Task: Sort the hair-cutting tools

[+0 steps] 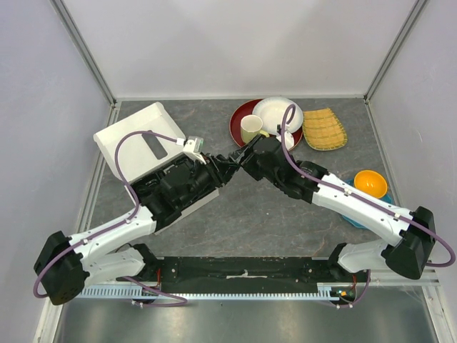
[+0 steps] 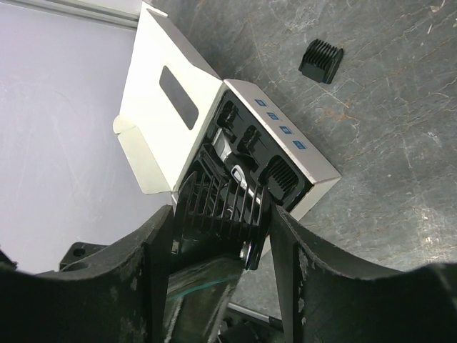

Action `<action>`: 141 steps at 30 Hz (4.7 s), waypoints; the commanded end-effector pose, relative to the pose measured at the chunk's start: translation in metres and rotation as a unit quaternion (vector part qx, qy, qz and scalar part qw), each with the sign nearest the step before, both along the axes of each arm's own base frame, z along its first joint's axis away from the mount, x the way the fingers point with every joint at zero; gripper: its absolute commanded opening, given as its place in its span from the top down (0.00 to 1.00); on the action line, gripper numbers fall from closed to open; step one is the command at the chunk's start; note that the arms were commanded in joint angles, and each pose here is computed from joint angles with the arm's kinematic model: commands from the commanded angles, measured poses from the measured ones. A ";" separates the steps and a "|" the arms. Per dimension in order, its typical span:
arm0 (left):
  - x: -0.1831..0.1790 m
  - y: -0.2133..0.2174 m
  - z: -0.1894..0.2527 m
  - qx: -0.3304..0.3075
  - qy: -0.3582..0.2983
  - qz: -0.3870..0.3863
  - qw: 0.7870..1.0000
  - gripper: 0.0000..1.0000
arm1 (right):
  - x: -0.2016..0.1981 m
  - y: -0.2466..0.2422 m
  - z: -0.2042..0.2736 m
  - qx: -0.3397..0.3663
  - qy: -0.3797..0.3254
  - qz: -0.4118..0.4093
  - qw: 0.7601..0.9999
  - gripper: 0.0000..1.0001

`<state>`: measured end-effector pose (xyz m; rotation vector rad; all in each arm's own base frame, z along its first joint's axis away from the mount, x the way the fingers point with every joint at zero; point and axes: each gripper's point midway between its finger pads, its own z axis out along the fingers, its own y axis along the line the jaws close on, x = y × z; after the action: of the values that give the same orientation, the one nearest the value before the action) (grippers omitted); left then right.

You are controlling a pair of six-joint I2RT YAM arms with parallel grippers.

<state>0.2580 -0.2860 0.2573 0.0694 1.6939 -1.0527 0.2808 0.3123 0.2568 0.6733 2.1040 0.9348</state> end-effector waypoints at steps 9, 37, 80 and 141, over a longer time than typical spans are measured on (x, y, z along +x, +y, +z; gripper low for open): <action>0.008 0.000 0.017 -0.006 -0.022 0.040 0.999 0.98 | 0.001 -0.002 0.025 0.035 -0.026 -0.005 0.999 0.55; 0.032 0.128 -0.088 0.107 0.280 0.104 0.948 0.98 | -0.045 -0.060 -0.123 -0.130 0.024 0.217 0.967 0.41; 0.076 0.143 -0.179 0.007 0.447 0.055 0.893 0.86 | -0.076 -0.083 -0.188 -0.157 0.090 0.226 0.957 0.44; 0.074 0.173 -0.142 0.051 0.381 0.145 0.912 0.67 | -0.073 -0.084 -0.191 -0.158 0.100 0.210 0.960 0.44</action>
<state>0.3188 -0.1084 0.0915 -0.6572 2.4338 -0.7672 0.1999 0.2260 0.0582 0.1482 2.6017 0.7346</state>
